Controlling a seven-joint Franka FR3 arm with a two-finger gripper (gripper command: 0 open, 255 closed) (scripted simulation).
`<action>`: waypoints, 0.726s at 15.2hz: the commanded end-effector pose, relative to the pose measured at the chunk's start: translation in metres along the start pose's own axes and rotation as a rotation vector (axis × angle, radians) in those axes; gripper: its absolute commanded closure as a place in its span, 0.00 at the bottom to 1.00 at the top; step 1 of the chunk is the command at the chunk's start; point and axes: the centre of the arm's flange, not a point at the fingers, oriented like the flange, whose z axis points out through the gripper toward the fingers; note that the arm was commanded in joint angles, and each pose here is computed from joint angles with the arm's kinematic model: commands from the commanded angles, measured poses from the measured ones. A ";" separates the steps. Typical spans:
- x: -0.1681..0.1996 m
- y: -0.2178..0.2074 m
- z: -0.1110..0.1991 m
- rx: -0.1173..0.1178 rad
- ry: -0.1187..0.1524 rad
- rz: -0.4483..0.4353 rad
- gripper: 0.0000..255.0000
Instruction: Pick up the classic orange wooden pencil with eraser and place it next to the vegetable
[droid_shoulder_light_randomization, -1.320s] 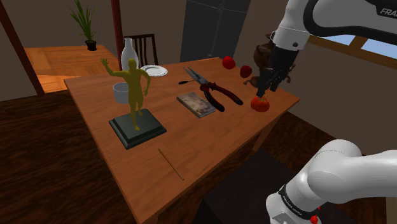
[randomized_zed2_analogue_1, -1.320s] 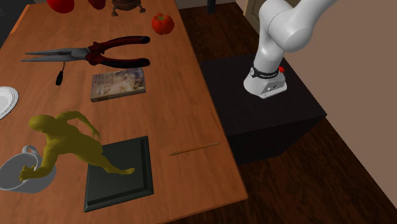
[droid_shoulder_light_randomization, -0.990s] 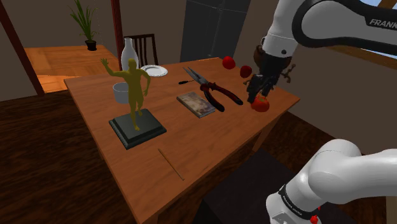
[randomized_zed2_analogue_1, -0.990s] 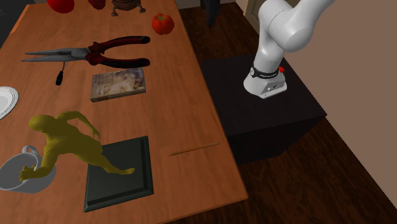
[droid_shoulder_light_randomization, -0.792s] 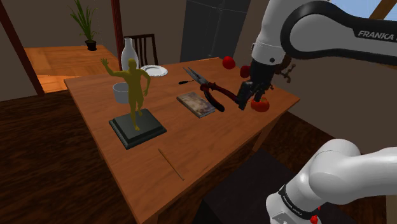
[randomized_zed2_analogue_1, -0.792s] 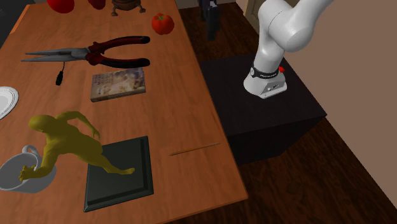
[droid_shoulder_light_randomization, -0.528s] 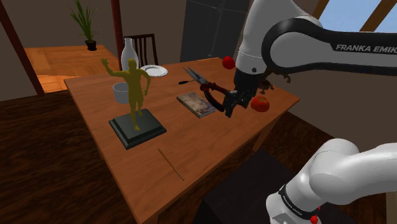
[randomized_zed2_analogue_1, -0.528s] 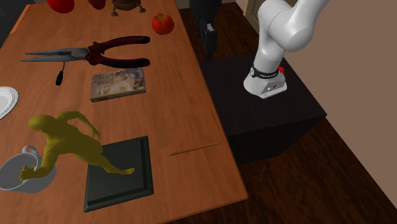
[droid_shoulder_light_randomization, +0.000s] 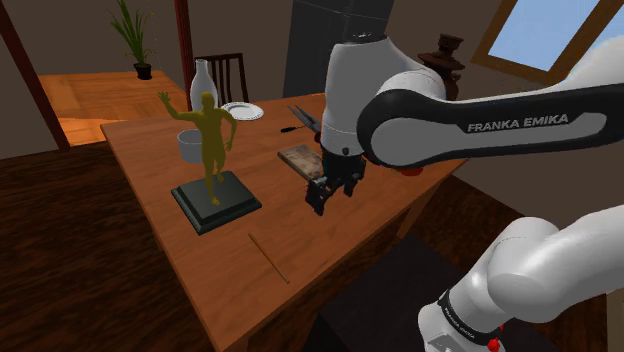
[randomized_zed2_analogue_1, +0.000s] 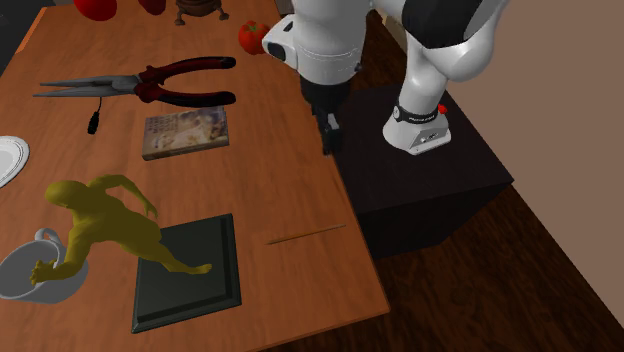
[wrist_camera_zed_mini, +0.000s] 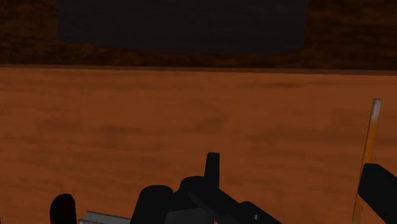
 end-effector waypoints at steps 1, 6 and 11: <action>0.005 -0.022 0.015 -0.012 0.003 -0.002 0.00; 0.018 -0.082 0.049 -0.045 0.007 -0.009 0.00; 0.031 -0.141 0.085 -0.079 0.012 -0.017 0.00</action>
